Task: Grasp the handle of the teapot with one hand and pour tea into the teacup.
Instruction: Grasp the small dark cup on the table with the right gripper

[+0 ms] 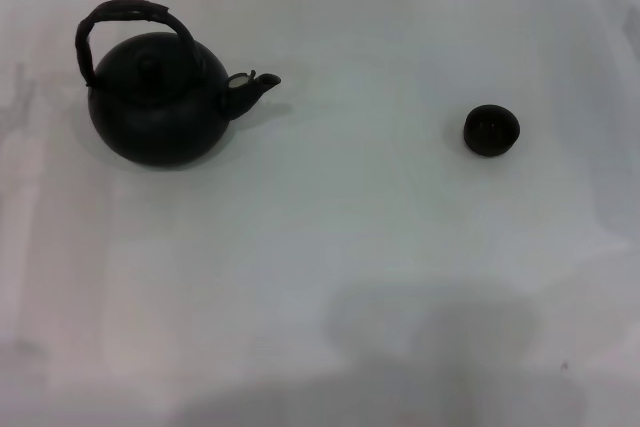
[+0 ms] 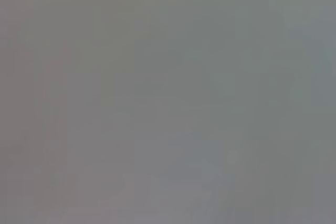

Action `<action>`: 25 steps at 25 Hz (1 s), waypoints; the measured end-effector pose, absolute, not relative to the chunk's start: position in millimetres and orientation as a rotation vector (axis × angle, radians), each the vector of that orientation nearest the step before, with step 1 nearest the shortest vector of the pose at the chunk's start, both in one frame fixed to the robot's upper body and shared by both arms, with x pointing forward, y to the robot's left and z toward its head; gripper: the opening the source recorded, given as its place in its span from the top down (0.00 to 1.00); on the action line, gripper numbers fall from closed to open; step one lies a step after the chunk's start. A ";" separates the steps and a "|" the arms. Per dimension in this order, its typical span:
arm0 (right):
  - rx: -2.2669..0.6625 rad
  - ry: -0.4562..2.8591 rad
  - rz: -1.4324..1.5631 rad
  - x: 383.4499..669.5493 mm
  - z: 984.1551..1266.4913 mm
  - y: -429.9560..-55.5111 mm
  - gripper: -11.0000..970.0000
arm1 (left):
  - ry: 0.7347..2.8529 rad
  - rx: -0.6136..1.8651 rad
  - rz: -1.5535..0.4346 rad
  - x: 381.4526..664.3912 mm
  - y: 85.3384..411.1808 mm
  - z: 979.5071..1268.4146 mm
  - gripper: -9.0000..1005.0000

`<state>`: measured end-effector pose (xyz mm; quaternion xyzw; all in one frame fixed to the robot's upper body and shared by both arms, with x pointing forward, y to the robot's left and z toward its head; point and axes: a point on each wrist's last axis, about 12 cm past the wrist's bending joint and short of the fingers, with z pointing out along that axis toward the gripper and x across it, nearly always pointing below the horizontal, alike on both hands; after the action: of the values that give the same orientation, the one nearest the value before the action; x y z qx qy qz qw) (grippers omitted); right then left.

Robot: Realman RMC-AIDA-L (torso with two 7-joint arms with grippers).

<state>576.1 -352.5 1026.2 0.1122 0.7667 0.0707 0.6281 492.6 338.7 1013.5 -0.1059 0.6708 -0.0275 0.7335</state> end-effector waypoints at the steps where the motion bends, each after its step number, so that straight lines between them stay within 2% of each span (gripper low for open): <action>1: 0.256 1.756 0.161 576.3 1026.5 -352.6 0.13 | 1.479 -0.232 -0.056 492.3 339.8 1013.2 0.13; 7: 0.228 1.743 0.175 578.5 1029.6 -350.0 0.13 | 1.486 -0.236 -0.053 492.3 340.3 1012.3 0.13; 18: 0.084 1.702 0.285 599.1 1049.8 -329.9 0.15 | 1.488 -0.247 -0.047 491.0 341.9 1011.5 0.13; 22: -0.061 1.729 0.426 616.1 1073.6 -320.8 0.15 | 1.489 -0.249 -0.045 490.0 342.4 1011.1 0.13; 25: -0.203 1.776 0.502 632.2 1102.6 -312.1 0.15 | 1.490 -0.250 -0.044 489.9 342.5 1010.9 0.13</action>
<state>632.2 -312.1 1102.6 -0.0877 0.7657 0.2166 0.5992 489.9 342.5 1010.9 -0.1134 0.6760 -0.0202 0.7278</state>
